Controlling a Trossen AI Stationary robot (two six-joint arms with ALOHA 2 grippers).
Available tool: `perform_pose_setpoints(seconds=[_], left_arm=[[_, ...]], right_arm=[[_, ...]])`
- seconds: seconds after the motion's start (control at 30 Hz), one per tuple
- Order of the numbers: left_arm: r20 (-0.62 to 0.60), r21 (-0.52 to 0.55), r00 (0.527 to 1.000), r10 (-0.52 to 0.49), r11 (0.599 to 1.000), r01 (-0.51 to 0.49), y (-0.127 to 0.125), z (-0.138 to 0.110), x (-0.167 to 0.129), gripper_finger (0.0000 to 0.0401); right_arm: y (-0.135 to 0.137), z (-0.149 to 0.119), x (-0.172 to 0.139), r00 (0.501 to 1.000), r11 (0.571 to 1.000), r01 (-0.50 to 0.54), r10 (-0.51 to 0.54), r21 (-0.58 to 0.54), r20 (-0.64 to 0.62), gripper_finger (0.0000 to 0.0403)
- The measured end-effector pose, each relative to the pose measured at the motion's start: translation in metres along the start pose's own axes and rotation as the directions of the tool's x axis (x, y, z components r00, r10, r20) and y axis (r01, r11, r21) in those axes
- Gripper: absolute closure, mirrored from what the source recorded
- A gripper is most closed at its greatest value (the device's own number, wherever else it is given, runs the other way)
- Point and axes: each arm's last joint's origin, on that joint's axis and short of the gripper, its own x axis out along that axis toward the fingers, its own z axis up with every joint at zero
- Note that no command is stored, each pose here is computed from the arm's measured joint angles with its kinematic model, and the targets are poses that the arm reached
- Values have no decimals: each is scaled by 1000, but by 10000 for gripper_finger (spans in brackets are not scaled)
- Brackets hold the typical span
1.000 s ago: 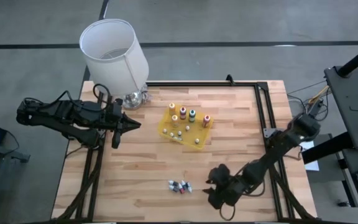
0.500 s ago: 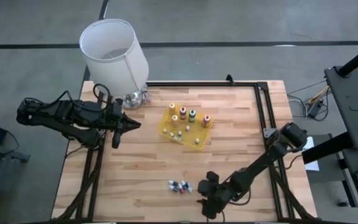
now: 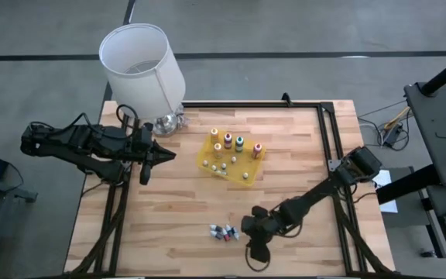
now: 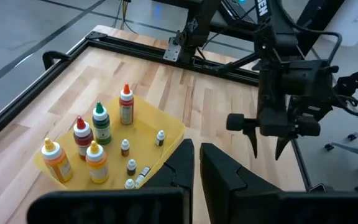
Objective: Pick & Place food coloring
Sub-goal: Put the small green food coloring bottle into the yellow bin
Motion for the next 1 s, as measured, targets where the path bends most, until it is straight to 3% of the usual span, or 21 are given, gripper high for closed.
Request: perform_pose_setpoints(seconds=[0.2,0.43,0.63,1.0], left_arm=[[0,-2,1000,0,1000,0,0,0,0,399],[0,-17,1000,0,1000,0,0,0,0,399],[1,-18,1000,3,1000,-3,0,0,0,399],[2,-18,1000,10,1000,-10,0,0,0,399]], right_arm=[[-11,9,0,1000,1000,-2,1,-21,-23,169],[-14,18,-3,1000,984,13,-17,-176,-22,122],[-16,19,-3,1000,965,15,-21,-262,-19,105],[-20,19,-1,998,865,63,-66,-498,12,112]])
